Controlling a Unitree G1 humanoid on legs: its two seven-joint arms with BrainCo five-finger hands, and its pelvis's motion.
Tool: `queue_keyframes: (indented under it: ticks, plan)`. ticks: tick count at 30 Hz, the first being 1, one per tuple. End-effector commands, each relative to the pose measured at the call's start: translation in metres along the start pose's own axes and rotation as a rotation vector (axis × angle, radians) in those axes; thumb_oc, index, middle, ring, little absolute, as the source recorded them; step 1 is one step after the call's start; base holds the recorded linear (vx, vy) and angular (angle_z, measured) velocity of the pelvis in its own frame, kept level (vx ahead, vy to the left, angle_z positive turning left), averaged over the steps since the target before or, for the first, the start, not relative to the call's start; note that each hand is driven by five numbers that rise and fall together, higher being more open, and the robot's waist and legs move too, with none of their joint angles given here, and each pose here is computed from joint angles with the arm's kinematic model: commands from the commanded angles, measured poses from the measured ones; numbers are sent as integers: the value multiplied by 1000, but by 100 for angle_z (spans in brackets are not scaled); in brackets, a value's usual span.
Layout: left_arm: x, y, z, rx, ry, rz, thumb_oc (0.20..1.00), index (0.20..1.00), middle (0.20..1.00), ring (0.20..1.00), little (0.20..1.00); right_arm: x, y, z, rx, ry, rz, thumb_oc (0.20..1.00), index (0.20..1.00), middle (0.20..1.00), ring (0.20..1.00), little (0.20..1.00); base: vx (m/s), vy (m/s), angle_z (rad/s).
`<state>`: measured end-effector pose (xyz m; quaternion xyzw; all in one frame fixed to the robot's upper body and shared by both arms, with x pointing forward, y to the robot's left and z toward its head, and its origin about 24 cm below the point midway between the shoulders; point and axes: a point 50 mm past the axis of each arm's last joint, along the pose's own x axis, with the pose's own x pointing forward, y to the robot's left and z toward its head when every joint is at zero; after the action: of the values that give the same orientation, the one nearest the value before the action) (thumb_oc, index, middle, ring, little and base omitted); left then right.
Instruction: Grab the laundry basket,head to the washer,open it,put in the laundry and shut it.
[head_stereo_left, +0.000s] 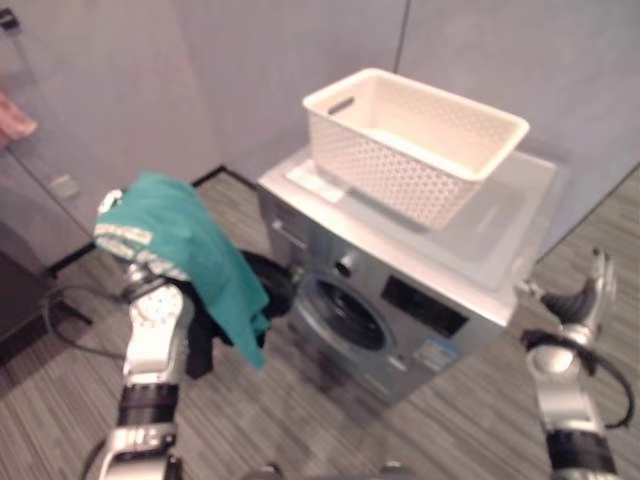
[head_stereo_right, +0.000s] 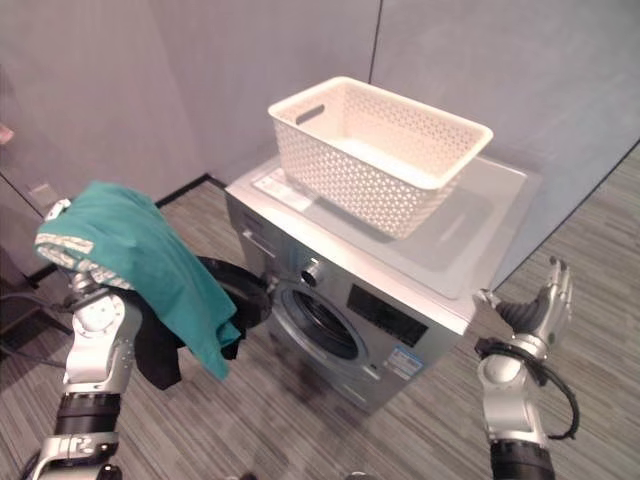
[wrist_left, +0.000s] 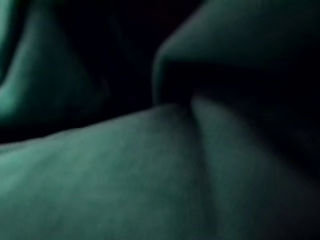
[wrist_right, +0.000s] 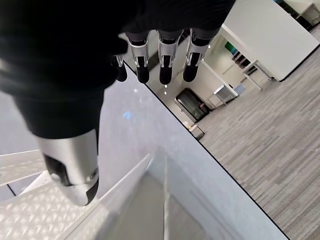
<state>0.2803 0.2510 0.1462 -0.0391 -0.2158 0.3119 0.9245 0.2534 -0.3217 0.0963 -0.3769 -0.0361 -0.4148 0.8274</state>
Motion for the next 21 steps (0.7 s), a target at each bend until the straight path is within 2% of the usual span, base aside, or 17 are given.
queue_keyframes:
  ticks: [1, 8, 16, 21]
  plan:
    - [6, -3, 35, -75, -188, -49, 200, 200, 200, 200, 200, -5, 2, 3, 7, -59, 41, 1000, 1000, 1000, 1000, 1000, -199, -122, -83]
    - [2, 5, 36, -79, -191, -23, 200, 200, 200, 200, 200, -11, 21, 15, 25, -99, 137, 1000, 1000, 1000, 1000, 1000, -126, -145, -74]
    - [-8, -10, 20, -119, -105, -80, 200, 200, 200, 200, 200, -10, 7, 4, -6, -109, 111, 1000, 1000, 1000, 1000, 1000, -211, -173, 10]
    - [-14, -3, 6, -125, -32, -73, 200, 200, 200, 200, 200, -19, 13, -16, -40, -49, 195, 1000, 1000, 1000, 1000, 1000, -180, -89, 16]
